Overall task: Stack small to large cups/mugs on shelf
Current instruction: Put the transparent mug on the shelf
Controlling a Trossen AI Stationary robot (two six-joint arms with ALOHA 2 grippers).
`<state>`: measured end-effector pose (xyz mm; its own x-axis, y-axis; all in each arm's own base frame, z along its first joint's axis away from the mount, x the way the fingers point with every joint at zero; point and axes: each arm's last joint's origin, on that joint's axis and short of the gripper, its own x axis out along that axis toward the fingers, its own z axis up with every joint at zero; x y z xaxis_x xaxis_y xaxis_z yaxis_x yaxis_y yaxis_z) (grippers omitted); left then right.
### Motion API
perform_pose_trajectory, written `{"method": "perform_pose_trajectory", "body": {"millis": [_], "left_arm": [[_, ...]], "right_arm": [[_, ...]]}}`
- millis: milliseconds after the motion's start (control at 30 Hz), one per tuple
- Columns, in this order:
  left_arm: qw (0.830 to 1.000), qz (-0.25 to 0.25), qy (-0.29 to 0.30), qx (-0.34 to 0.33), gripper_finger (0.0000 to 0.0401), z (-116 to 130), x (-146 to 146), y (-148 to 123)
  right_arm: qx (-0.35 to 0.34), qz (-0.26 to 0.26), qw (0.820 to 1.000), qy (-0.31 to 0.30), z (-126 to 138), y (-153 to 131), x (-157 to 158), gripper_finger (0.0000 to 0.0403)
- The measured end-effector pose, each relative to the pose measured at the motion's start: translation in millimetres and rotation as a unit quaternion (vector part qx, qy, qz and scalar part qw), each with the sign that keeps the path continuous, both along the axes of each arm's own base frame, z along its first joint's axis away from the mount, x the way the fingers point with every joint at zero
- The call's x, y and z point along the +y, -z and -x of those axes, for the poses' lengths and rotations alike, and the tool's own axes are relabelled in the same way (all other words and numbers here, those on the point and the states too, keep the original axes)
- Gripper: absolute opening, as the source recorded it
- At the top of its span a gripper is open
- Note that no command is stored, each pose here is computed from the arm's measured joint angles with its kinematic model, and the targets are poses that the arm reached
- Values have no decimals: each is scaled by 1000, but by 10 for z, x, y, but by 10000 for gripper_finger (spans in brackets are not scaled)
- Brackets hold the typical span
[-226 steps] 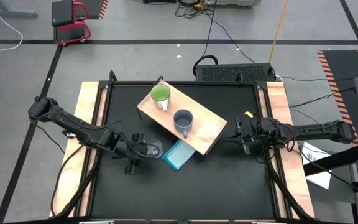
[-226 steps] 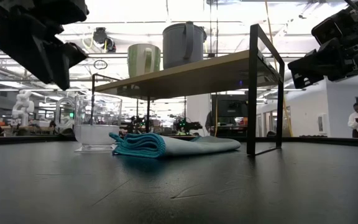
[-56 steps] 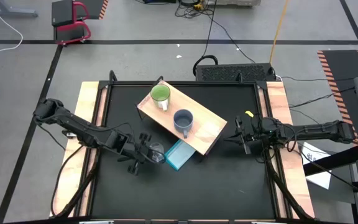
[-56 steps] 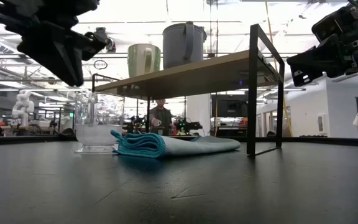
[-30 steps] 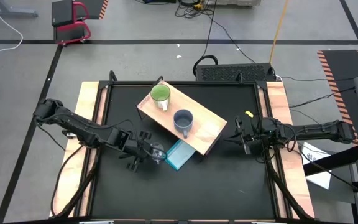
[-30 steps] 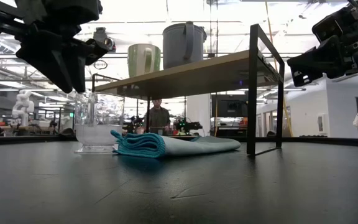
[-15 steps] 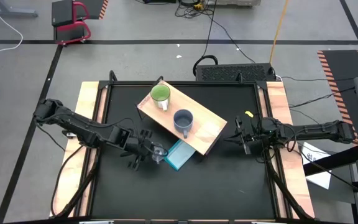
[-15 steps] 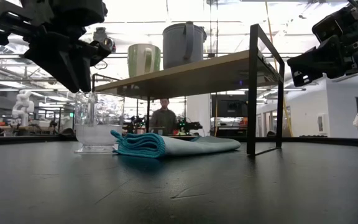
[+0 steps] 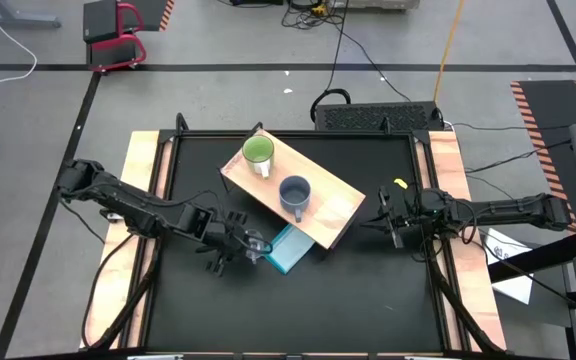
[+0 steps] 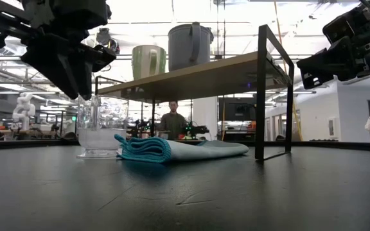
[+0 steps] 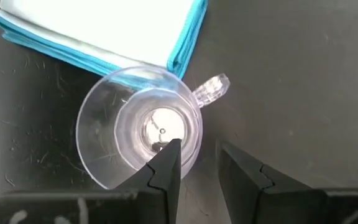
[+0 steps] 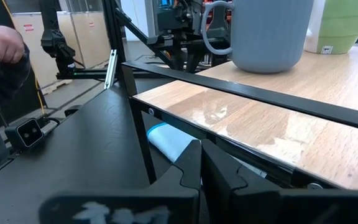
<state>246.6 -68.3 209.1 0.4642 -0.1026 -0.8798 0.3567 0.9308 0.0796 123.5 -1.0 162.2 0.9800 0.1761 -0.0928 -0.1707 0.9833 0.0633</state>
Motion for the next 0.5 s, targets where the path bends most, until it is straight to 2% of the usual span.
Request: {"method": "perform_pose_trajectory", "body": {"millis": [500], "left_arm": [[1000,-10,9,14,104,-70,-9,124]], "right_arm": [[0,0,1000,0,0,0,0,0]]}}
